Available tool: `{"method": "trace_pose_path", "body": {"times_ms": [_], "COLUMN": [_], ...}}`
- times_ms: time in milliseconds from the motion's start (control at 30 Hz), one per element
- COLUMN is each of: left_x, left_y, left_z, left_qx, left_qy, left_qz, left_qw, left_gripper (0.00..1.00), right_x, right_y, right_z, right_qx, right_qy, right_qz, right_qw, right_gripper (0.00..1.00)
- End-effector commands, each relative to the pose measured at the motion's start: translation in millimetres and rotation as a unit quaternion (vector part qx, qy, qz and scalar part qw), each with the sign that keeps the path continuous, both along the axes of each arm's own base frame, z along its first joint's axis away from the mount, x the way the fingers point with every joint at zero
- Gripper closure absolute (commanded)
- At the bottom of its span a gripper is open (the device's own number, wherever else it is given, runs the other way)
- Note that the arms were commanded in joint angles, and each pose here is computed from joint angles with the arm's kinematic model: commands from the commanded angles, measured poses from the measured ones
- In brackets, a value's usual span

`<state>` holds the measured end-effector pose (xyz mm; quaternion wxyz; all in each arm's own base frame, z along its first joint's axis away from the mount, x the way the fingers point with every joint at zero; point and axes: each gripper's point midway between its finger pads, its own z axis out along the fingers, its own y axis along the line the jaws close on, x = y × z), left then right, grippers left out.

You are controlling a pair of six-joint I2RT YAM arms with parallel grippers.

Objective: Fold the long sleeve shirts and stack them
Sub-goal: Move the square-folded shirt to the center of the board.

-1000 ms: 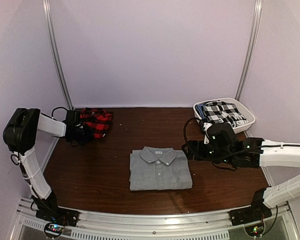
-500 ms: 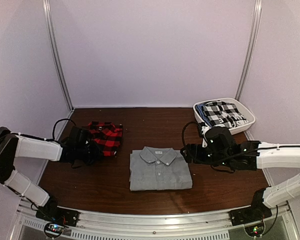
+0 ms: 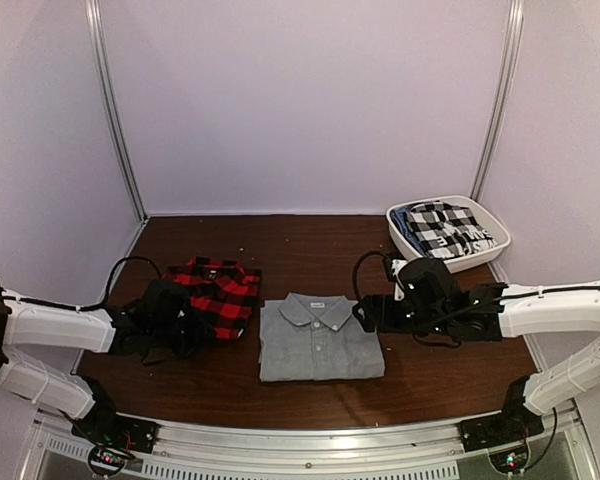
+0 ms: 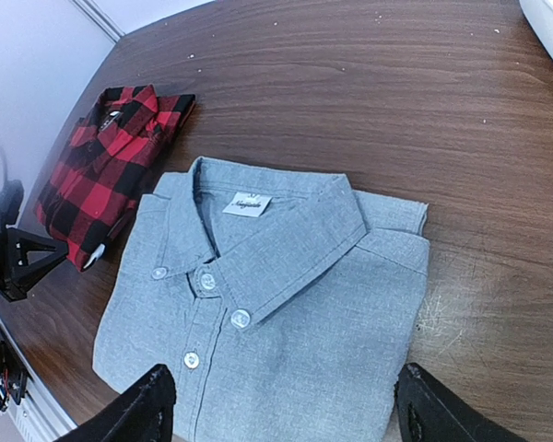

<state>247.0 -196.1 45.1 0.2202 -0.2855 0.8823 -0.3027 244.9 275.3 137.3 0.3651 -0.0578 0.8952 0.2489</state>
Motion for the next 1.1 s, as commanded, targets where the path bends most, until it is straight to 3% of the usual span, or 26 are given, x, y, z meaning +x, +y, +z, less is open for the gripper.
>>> {"method": "trace_pose_path", "body": {"times_ms": [0,567,867,1067], "left_x": [0.0,-1.5,-11.2,-28.3], "left_y": [-8.1,-37.3,-44.3,-50.6], "left_z": [5.2,1.9,12.3,32.4], "left_qx": [-0.009,-0.011,0.016,0.021], "left_qy": [-0.008,-0.006,-0.014,-0.050], "left_qz": [-0.003,-0.079,-0.150,-0.234], "left_qw": [1.000,0.997,0.988,0.971], "left_gripper": [1.00,1.00,0.76,0.59], "right_x": [3.6,3.6,3.8,4.8], "right_y": [10.0,11.2,9.2,8.1], "right_z": [4.3,0.2,-4.4,-12.8], "right_qx": [0.012,0.008,0.004,0.000], "right_qy": [-0.005,0.000,0.004,0.014], "right_qz": [0.008,0.008,0.004,0.003], "right_qw": [1.000,1.000,1.000,1.000], "right_gripper": [0.17,0.17,0.17,0.16]}}
